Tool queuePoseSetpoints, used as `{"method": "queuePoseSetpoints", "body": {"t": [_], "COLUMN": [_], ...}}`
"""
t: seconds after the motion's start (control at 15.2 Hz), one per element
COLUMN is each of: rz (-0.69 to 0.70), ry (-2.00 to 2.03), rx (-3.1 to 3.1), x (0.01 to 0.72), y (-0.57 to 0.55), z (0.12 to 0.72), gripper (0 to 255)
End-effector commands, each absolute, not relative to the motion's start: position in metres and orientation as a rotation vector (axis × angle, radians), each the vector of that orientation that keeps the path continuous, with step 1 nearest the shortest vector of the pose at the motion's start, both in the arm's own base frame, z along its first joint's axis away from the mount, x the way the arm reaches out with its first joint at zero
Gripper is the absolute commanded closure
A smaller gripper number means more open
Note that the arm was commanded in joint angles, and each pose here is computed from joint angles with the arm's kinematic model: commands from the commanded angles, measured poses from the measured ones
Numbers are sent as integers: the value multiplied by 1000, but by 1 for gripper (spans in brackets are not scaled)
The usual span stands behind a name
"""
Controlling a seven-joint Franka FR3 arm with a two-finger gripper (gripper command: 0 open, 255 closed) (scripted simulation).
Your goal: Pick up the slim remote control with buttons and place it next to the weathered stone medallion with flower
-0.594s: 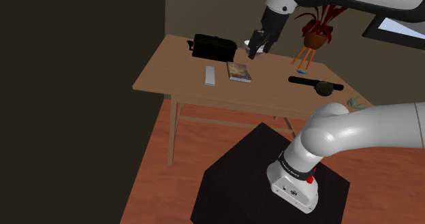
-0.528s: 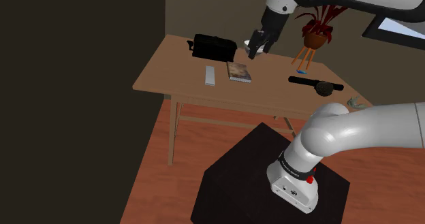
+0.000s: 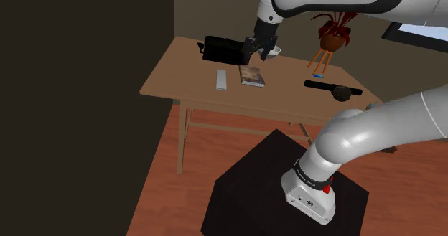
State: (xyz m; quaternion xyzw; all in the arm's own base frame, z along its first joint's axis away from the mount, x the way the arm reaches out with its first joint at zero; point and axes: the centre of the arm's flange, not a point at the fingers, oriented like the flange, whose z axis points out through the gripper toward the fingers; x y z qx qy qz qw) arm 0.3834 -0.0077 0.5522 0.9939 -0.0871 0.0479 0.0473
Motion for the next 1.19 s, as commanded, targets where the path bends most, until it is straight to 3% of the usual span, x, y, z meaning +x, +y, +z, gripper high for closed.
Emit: {"method": "queuePoseSetpoints", "body": {"t": [0.0, 1.12], "rz": [137, 34], "ry": [-325, -808], "rx": [3033, 3000], "x": [409, 587], "y": [-12, -92], "z": [538, 408], "gripper": [0, 0]}}
